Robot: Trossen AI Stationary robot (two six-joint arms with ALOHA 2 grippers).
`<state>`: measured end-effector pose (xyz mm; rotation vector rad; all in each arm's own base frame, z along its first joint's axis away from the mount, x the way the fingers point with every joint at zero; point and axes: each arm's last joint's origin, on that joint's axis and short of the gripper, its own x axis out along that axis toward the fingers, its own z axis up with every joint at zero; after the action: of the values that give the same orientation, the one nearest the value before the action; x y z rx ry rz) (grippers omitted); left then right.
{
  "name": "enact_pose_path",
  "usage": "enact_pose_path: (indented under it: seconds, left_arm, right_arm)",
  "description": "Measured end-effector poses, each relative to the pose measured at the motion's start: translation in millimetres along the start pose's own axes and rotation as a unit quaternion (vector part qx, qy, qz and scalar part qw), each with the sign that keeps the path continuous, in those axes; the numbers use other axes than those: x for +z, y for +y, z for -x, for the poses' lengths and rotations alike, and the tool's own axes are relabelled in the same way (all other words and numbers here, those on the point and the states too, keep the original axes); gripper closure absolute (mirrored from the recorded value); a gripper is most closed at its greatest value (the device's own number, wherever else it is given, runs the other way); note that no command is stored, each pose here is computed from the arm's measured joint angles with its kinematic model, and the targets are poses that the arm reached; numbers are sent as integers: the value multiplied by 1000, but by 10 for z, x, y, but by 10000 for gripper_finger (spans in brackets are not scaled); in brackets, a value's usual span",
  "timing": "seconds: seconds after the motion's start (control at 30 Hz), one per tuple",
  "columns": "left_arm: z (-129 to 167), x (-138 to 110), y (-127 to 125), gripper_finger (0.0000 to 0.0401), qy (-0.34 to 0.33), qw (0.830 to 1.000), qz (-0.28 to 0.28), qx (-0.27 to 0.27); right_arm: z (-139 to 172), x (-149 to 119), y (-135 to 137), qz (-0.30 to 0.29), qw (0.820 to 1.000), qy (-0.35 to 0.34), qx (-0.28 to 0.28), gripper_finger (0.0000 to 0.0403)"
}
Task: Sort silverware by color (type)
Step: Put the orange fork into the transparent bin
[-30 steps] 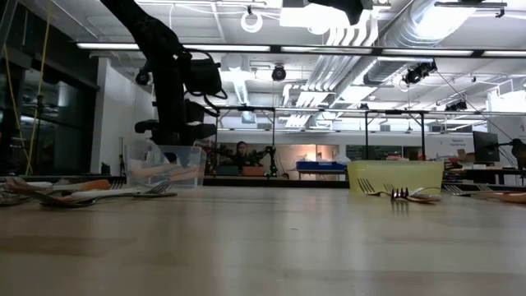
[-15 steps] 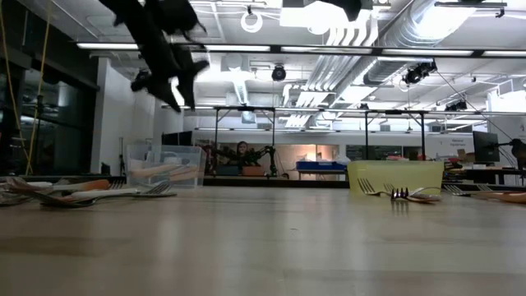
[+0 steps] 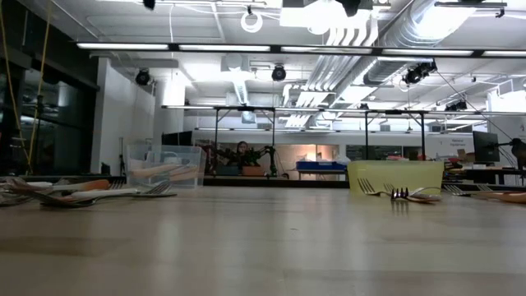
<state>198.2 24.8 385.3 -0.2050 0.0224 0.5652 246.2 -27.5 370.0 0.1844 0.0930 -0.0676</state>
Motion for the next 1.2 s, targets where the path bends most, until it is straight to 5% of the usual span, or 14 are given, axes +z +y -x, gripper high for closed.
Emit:
enact_pose_path:
  seconds: [0.2, 0.47, 0.73, 1.03, 1.2]
  left_arm:
    - [22, -134, -345, 229, -19, 996, -36, -80]
    - [-23, -570, -399, 229, -125, 982, 33, -135]
    - [4, -580, -380, 229, -137, 981, -42, -134]
    - [-16, -598, -362, 229, -128, 982, -52, -128]
    - [-21, -615, -361, 229, -120, 983, -57, -126]
  right_arm:
    - [27, 20, 5, 1, 1000, -6, 1, 157]
    - [66, 47, 12, 1, 1000, -12, 3, 157]
    - [73, 52, 14, 1, 1000, -14, 3, 157]
    - [73, 44, 11, -10, 1000, -10, 0, 157]
    - [128, -109, -152, -104, 982, 78, -139, 157]
